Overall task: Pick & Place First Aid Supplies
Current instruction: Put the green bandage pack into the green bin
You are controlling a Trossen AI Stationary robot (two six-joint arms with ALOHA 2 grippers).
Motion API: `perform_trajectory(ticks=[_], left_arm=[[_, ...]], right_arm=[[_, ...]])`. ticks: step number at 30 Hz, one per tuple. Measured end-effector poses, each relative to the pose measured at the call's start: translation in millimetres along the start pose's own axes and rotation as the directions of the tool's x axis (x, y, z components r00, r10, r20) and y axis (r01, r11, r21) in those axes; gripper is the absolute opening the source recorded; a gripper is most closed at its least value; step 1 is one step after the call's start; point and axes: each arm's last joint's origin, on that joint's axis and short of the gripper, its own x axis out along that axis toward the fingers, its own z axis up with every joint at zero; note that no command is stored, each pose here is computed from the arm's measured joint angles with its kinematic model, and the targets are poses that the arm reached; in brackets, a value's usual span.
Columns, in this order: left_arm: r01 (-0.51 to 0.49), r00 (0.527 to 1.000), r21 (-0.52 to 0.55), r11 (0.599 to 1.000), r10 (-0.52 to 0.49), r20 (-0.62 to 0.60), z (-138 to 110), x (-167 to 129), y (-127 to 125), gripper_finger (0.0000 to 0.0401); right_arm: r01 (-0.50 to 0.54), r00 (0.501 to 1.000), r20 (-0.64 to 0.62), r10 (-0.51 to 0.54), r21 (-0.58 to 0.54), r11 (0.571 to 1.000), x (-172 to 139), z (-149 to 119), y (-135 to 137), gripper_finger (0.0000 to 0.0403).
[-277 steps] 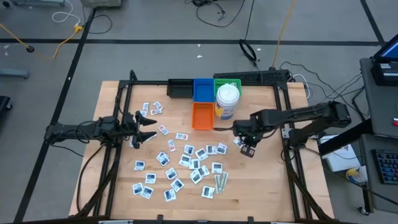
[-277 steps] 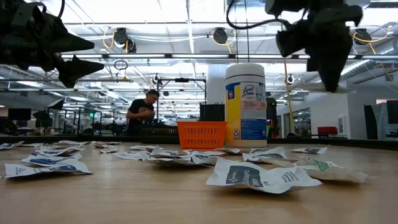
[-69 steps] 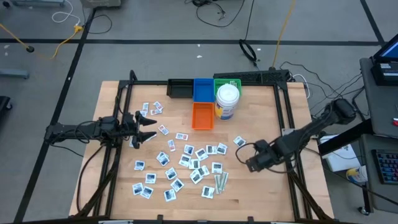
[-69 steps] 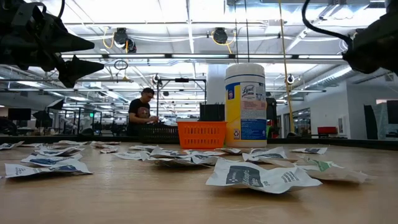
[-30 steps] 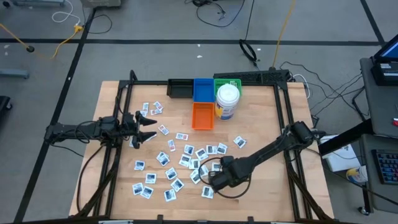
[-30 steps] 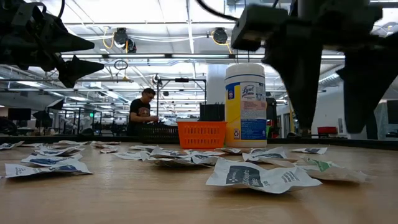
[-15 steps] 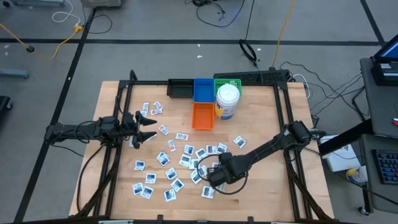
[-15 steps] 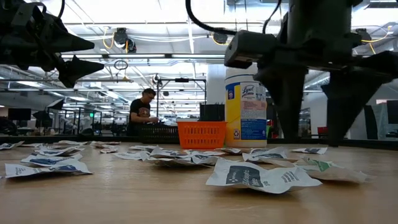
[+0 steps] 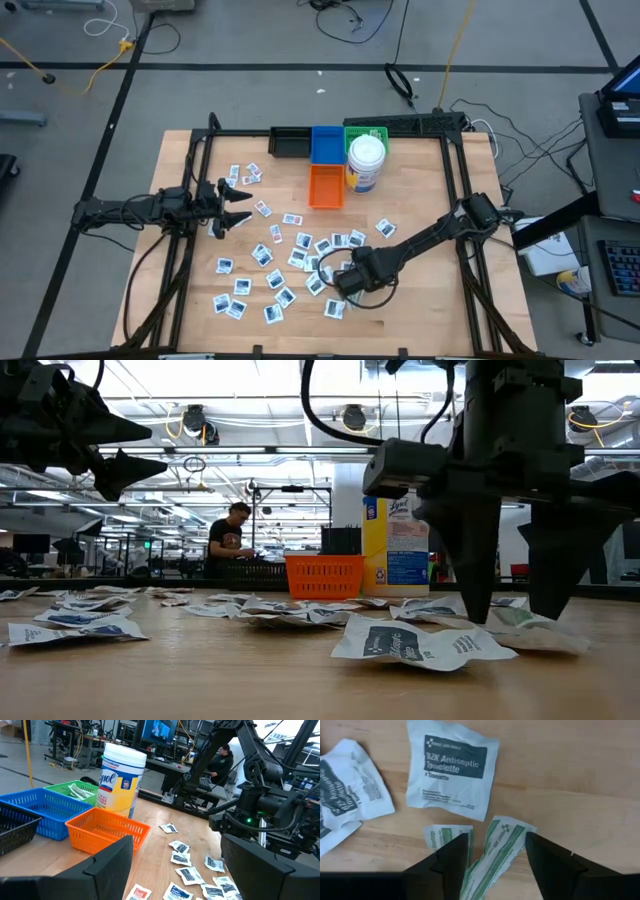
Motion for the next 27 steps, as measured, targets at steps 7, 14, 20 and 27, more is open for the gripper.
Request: perform_trajectory(ticks=[7,14,20,27], left_arm=[[0.000,1.000,0.000,1.000,0.000,-0.001,0,0,0,0.0306],[0.000,1.000,0.000,1.000,0.000,0.000,0,0,0,0.0306],[0.000,1.000,0.000,1.000,0.000,0.000,0,0,0,0.0306],[0.000,1.000,0.000,1.000,0.000,0.000,0,0,0,0.0306]], right_arm=[[-0.014,1.000,-0.004,0.014,-0.016,1.000,0,-1,1,0.0111],[-0.030,0.999,-0.012,0.029,-0.029,0.999,0,-1,3,0.0054],[-0.033,0.999,-0.013,0.032,-0.067,0.997,-4,-1,2,0.0012],[-0.057,0.998,-0.021,0.055,-0.126,0.990,-30,0,-4,0.0003]])
